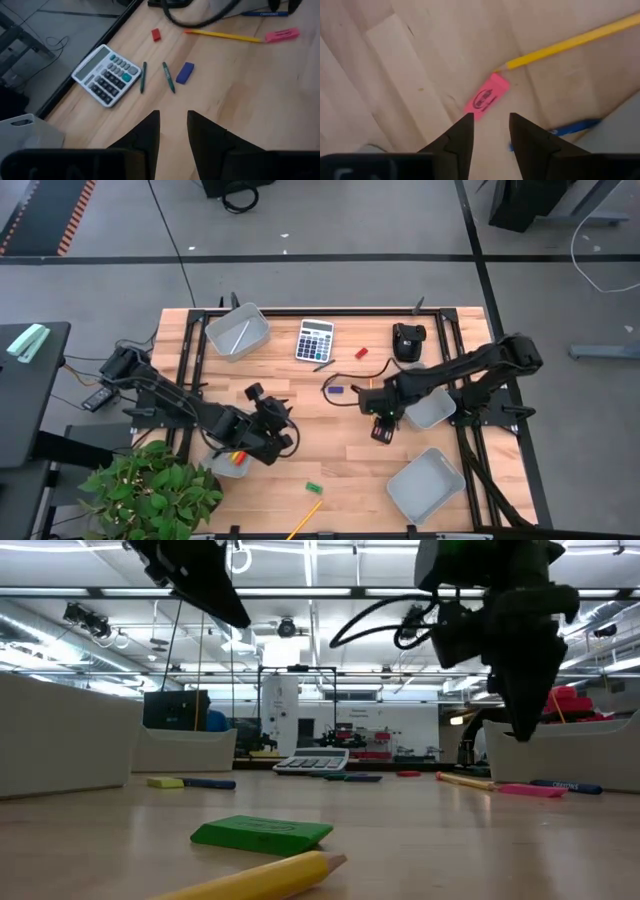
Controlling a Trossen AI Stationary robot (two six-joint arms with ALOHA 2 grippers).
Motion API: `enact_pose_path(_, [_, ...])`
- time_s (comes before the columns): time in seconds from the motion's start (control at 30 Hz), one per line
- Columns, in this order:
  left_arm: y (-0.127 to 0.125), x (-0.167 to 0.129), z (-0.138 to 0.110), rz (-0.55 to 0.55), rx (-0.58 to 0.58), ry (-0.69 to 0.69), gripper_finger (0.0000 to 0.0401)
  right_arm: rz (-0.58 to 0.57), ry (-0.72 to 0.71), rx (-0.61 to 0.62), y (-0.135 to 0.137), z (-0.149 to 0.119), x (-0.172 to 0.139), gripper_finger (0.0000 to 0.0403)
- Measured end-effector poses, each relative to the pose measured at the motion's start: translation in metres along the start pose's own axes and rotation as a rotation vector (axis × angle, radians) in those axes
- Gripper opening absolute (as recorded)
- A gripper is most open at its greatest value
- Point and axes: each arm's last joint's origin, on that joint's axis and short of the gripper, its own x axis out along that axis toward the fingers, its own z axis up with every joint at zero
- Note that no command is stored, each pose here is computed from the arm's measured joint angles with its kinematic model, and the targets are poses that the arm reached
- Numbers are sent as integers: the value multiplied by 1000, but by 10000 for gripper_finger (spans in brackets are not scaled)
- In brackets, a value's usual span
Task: Sort crayons/erasers/pens/pencils in bins
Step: Put the pink eraser into the top left gray bin
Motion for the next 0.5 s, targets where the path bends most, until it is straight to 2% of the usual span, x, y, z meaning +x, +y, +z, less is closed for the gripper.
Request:
enact_pose_path(0.27, [-13,20,-8,-42,64,79,107,-52,83,76,8,3,38,138])
enact_pose_path(0.5, [-15,22,-6,-57,81,72,107,-50,60,89,11,9,50,138])
